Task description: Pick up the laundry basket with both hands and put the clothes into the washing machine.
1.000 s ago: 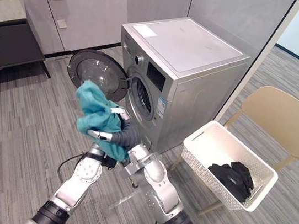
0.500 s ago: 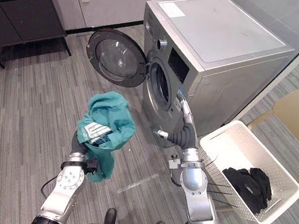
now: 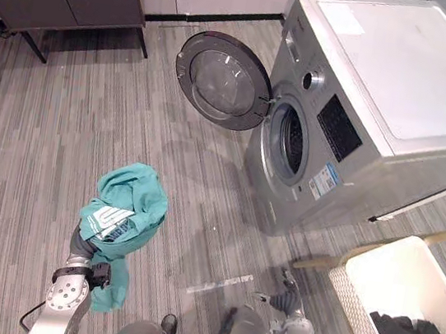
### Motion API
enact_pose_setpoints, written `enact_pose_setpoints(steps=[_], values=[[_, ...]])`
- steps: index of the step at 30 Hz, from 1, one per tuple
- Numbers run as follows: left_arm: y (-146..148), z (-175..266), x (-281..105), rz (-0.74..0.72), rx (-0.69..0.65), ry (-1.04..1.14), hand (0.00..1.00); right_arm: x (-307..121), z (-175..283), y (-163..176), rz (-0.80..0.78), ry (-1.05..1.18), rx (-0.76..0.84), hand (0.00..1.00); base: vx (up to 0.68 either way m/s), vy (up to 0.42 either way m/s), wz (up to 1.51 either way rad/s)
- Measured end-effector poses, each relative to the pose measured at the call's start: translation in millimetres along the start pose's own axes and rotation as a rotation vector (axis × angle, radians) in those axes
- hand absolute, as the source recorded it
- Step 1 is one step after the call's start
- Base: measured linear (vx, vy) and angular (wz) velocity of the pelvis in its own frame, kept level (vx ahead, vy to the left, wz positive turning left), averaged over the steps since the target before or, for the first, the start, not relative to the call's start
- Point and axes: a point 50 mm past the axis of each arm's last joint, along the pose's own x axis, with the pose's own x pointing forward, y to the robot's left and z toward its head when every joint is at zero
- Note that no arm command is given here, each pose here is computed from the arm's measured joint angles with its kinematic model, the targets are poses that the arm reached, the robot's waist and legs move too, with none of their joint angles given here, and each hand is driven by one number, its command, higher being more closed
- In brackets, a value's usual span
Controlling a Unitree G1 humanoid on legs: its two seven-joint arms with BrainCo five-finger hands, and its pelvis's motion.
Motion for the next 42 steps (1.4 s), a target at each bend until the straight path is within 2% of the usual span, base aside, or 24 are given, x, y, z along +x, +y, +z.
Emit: enact_pose_setpoints(steps=[2,6,11,20,25,30,38,42], values=[[-11,0,-1,-0.036,-0.011,0.004,1.00,-4,-12,-1,-0.019,0.049,0.007,0.00,0.59,-0.173,0.90],[-35,10,-2,-0.093,-0.084,-0.024,1.00,-5,-3,9,-0.005,0.007,0.049,0.00,0.65,-0.214,0.42],[-36,18,-9,-0.103,-0.114,-0.058,1.00,-7,24,11,-0.028,-0.112,0.087,0.00,0.45,-0.100,-0.54],[-44,11,-15,-0.128,-0.116,-0.018,1.00,-9,18,23,-0.040,-0.077,0.123,0.00,0.34,0.209,-1.15],[-31,3,-14,-0.125,-0.052,0.000,1.00,-8,5,44,0.014,0.003,0.143,0.00,0.18,0.284,-1.46],[-3,-8,-7,-0.013,-0.015,0.042,1.00,5,1,47,0.043,0.066,0.082,0.00,0.03,0.103,-1.56],[-9,-17,-6,-0.026,-0.019,0.091,1.00,-2,-26,25,-0.001,0.154,0.032,0.00,0.07,-0.100,-0.37],[-10,-20,-6,-0.036,-0.008,0.102,1.00,3,-20,21,-0.014,0.144,0.038,0.00,0.10,-0.021,-0.50]])
